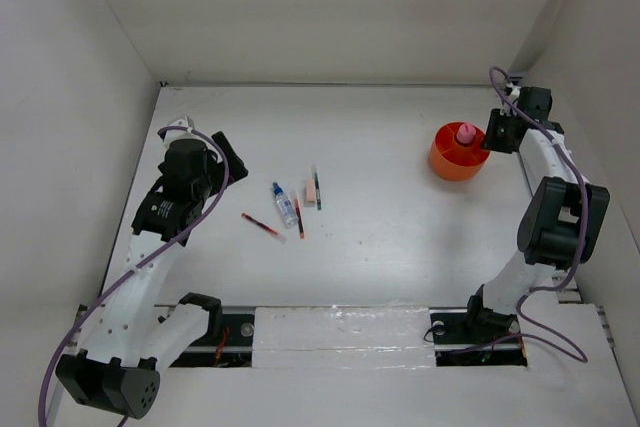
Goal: Sort the stationery into containers
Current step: Place the stationery in the storage box.
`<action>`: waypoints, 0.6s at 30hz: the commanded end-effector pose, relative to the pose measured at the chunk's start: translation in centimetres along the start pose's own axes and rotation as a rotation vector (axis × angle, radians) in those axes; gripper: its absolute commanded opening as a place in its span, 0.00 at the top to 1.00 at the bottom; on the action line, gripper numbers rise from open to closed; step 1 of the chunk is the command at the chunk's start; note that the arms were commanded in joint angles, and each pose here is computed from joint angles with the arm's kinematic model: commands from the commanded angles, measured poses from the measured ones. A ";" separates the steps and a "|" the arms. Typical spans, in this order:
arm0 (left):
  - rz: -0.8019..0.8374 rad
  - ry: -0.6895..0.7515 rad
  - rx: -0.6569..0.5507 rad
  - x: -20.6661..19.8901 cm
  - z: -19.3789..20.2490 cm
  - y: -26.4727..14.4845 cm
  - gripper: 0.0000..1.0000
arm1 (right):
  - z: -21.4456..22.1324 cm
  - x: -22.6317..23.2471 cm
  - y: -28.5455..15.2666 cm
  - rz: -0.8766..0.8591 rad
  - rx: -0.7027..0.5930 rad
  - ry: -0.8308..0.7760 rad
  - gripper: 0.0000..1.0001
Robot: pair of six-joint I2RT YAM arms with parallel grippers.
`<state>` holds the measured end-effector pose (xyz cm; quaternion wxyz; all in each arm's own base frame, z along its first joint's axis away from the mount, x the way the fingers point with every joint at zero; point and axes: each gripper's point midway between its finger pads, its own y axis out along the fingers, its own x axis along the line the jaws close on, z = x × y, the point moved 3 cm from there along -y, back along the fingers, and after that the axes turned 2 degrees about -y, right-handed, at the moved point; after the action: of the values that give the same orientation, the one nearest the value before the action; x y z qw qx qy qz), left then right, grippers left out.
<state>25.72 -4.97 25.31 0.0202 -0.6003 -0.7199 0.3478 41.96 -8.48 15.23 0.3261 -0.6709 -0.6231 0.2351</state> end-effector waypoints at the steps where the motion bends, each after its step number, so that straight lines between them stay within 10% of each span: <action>1: 0.010 0.010 -0.023 -0.1 -0.3 0.1 0.00 | -2.0 0.4 -1.5 0.017 -0.084 -0.010 0.91; 18: 0.023 0.008 -0.025 -0.2 -0.3 -0.2 0.00 | -2.2 0.5 -1.9 0.055 -0.099 -0.023 0.58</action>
<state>25.71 -4.99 25.31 0.0202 -0.6008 -0.7194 0.3481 41.72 -7.90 14.96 0.3218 -0.6751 -0.6163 0.2468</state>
